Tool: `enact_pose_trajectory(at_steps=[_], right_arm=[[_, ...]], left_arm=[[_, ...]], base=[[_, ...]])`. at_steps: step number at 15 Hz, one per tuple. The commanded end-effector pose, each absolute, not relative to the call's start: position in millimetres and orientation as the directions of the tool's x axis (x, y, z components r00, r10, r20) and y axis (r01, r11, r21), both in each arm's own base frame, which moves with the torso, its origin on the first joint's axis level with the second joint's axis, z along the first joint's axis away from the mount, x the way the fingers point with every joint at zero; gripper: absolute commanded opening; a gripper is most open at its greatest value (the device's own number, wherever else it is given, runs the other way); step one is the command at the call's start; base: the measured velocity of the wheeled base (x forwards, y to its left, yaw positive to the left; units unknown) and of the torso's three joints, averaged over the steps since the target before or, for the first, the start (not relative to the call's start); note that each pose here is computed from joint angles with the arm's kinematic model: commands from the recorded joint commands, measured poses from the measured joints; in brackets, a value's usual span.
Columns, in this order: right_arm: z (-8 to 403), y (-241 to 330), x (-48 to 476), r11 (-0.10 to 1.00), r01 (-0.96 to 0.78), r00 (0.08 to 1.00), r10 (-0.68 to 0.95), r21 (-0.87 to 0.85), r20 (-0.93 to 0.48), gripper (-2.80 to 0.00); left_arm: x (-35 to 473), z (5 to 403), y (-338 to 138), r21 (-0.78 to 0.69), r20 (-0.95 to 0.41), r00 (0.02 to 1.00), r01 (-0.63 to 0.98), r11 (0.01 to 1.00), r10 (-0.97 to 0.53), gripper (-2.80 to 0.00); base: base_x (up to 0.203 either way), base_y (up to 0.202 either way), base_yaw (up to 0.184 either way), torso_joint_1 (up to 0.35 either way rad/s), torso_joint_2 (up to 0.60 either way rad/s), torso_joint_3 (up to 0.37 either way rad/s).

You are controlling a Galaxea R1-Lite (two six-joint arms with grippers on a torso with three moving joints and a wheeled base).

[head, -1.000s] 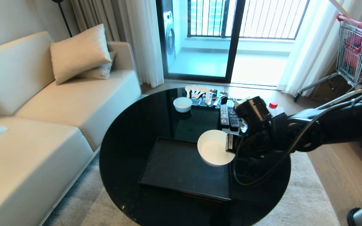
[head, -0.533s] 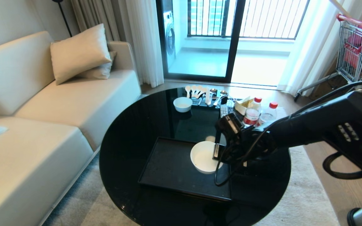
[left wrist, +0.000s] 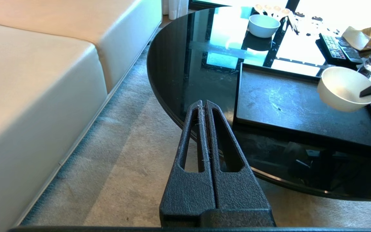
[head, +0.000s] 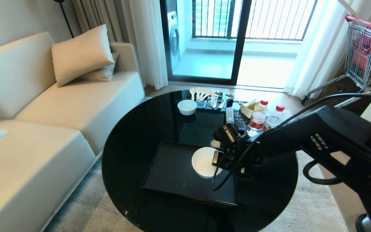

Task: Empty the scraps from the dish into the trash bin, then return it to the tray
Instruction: Put the bowl back to the table

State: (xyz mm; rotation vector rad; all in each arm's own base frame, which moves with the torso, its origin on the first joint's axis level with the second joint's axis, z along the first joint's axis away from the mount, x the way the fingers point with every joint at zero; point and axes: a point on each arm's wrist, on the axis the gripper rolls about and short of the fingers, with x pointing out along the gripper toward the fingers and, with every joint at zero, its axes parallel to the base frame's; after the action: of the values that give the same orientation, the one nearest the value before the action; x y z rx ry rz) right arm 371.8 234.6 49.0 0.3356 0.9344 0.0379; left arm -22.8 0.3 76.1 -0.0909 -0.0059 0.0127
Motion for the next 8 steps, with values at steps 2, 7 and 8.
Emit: enact_pose_trajectory(at_steps=[2, 7, 8], right_arm=[[30.8, 235.9, 375.3, 0.953, 0.130, 0.587, 0.150, 0.276, -0.796, -2.80], [20.7, 237.1, 379.9, 0.954, 0.136, 0.579, 0.143, 0.268, -0.803, -2.80], [20.9, 237.4, 381.6, 0.953, 0.136, 0.582, 0.144, 0.271, -0.800, -2.80]], left_arm=[[-22.8, 76.1, 0.3, -0.092, 0.006, 1.000, -0.013, 0.996, 0.014, -2.80], [-22.8, 76.1, 0.3, -0.092, 0.006, 1.000, -0.013, 0.996, 0.014, -2.80], [-22.8, 76.1, 0.3, -0.092, 0.006, 1.000, -0.013, 0.996, 0.014, -2.80]], base=[[0.000, 0.000, 0.000, 0.000, 0.00, 0.000], [0.000, 0.000, 0.000, 0.000, 0.00, 0.000], [0.000, 0.000, 0.000, 0.000, 0.00, 0.000]])
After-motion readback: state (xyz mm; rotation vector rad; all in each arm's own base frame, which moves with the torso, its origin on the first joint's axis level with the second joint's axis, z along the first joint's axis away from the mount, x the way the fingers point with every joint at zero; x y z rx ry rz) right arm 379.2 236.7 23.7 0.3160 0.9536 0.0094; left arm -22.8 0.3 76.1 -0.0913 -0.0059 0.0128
